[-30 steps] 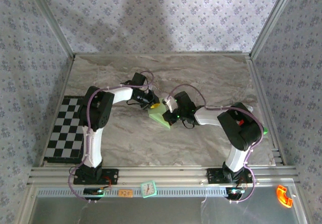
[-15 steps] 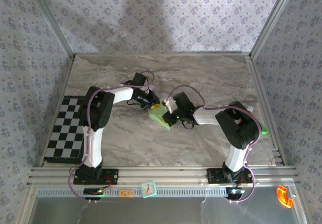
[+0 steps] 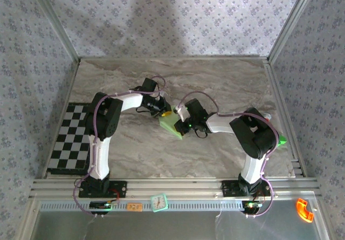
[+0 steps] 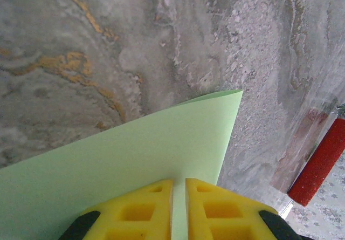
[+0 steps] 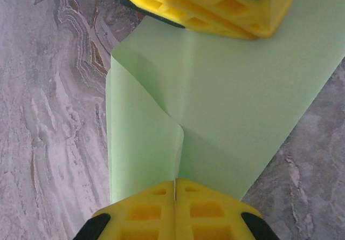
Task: Fold a paper plane with a square sheet of paper (pick it up from the middle)
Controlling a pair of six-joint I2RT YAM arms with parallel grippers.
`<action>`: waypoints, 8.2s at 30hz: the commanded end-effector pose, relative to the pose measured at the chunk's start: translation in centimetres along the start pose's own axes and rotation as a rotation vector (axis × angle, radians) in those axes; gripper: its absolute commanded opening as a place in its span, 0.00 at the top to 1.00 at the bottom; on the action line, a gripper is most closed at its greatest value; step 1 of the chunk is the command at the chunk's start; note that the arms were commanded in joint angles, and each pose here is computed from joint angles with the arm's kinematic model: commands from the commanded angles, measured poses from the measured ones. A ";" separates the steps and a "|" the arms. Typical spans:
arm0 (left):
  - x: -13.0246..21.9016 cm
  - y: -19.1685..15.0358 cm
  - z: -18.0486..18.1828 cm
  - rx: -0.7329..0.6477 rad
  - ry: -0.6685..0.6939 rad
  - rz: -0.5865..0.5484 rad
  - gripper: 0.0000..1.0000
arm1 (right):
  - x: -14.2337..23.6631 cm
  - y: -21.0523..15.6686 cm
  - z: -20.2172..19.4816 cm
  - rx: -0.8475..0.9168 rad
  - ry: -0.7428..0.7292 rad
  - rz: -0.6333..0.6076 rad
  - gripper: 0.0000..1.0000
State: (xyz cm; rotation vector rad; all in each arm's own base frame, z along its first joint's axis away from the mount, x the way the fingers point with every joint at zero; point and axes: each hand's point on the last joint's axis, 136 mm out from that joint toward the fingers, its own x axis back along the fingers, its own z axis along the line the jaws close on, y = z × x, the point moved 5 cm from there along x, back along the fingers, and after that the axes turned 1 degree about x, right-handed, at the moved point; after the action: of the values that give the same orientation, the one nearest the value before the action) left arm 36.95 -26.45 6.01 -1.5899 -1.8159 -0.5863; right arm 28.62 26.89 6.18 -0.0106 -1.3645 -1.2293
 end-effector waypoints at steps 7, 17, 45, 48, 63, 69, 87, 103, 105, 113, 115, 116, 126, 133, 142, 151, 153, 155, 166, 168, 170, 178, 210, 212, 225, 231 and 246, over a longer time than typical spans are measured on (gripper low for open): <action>1.4 0.4 -0.8 0.010 0.009 -0.014 0.84 | -0.6 -1.5 0.2 -0.062 -0.012 0.098 0.94; 8.0 2.4 0.7 0.096 -0.020 -0.224 0.77 | -1.9 -2.1 1.0 -0.239 -0.169 0.163 0.95; 5.6 -5.4 1.3 0.220 -0.070 -0.252 0.90 | -2.5 -1.7 -0.6 -0.365 -0.247 0.176 0.95; 4.8 -5.4 1.1 0.220 -0.082 -0.236 0.91 | -2.5 -1.8 -0.7 -0.364 -0.248 0.179 0.95; 2.7 -5.2 0.8 0.225 -0.073 -0.187 0.92 | -2.8 -2.2 -0.7 -0.370 -0.238 0.197 0.94; 2.3 -5.7 2.1 0.252 -0.030 -0.179 0.93 | -2.8 -2.3 -0.7 -0.371 -0.239 0.200 0.91; 1.9 -6.0 3.4 0.272 0.007 -0.182 0.94 | -2.8 -2.5 -0.7 -0.374 -0.242 0.219 0.89; 1.2 -6.2 4.9 0.295 0.042 -0.178 0.95 | -2.6 -1.8 -0.4 -0.395 -0.222 0.230 0.89; 1.1 -6.3 5.4 0.304 0.052 -0.178 0.95 | -2.1 -0.7 -0.2 -0.411 -0.207 0.210 0.87; 0.9 -6.1 6.2 0.328 0.063 -0.185 0.95 | 1.5 3.7 0.3 -0.429 -0.192 0.088 0.62; 0.8 -6.0 6.3 0.333 0.063 -0.183 0.95 | 2.2 3.8 0.3 -0.420 -0.198 0.075 0.60; 0.7 -6.1 6.4 0.334 0.063 -0.181 0.95 | 2.5 3.7 0.3 -0.414 -0.201 0.069 0.60; 0.8 -6.1 6.6 0.344 0.070 -0.181 0.95 | 1.7 2.7 3.8 -0.290 -0.033 0.113 0.78; 0.8 -6.1 6.6 0.344 0.072 -0.178 0.96 | 0.2 2.4 5.0 -0.256 0.011 0.158 0.87; 0.7 -6.3 7.0 0.348 0.081 -0.173 0.95 | -0.9 1.7 4.1 -0.272 -0.023 0.197 0.88; 0.6 -6.3 7.2 0.346 0.086 -0.166 0.96 | -1.4 0.7 3.2 -0.306 -0.070 0.222 0.89; 0.6 -6.3 7.2 0.347 0.087 -0.165 0.96 | -1.4 0.5 3.0 -0.312 -0.075 0.224 0.89; 0.6 -6.4 7.3 0.346 0.089 -0.163 0.96 | -1.4 0.3 2.8 -0.316 -0.079 0.230 0.89; 0.5 -6.4 7.7 0.349 0.100 -0.160 0.96 | -1.3 -2.1 2.6 -0.328 -0.061 0.276 0.89; 0.4 -6.5 7.7 0.349 0.101 -0.159 0.96 | -1.2 -2.5 2.7 -0.333 -0.043 0.278 0.88; 0.4 -6.5 7.8 0.349 0.101 -0.157 0.96 | -1.0 -2.4 2.9 -0.336 -0.024 0.268 0.88; 0.5 -6.4 7.7 0.348 0.099 -0.158 0.96 | 0.4 2.4 3.5 -0.359 0.072 0.123 0.85; 0.2 -6.9 10.0 0.376 0.181 -0.148 0.97 | -0.9 -1.4 2.1 -0.317 0.011 0.342 0.90; 0.2 -7.0 10.2 0.377 0.192 -0.147 0.97 | -0.5 -1.6 2.3 -0.310 0.019 0.354 0.90; 0.1 -6.9 10.3 0.373 0.197 -0.142 0.97 | 1.9 -4.8 2.3 -0.326 -0.015 0.437 0.92; 0.2 -6.8 10.0 0.368 0.185 -0.143 0.97 | 3.0 -1.5 3.0 -0.317 0.004 0.285 0.91; 0.3 -6.3 8.1 0.332 0.140 -0.142 0.97 | -0.1 -0.1 1.8 -0.402 -0.028 0.249 0.93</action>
State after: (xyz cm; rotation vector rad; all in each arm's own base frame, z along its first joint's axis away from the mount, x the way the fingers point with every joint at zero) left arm 31.37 -23.87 5.45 -1.3230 -1.9902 -0.3777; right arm 26.75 27.95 6.83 -0.4302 -1.0760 -1.2629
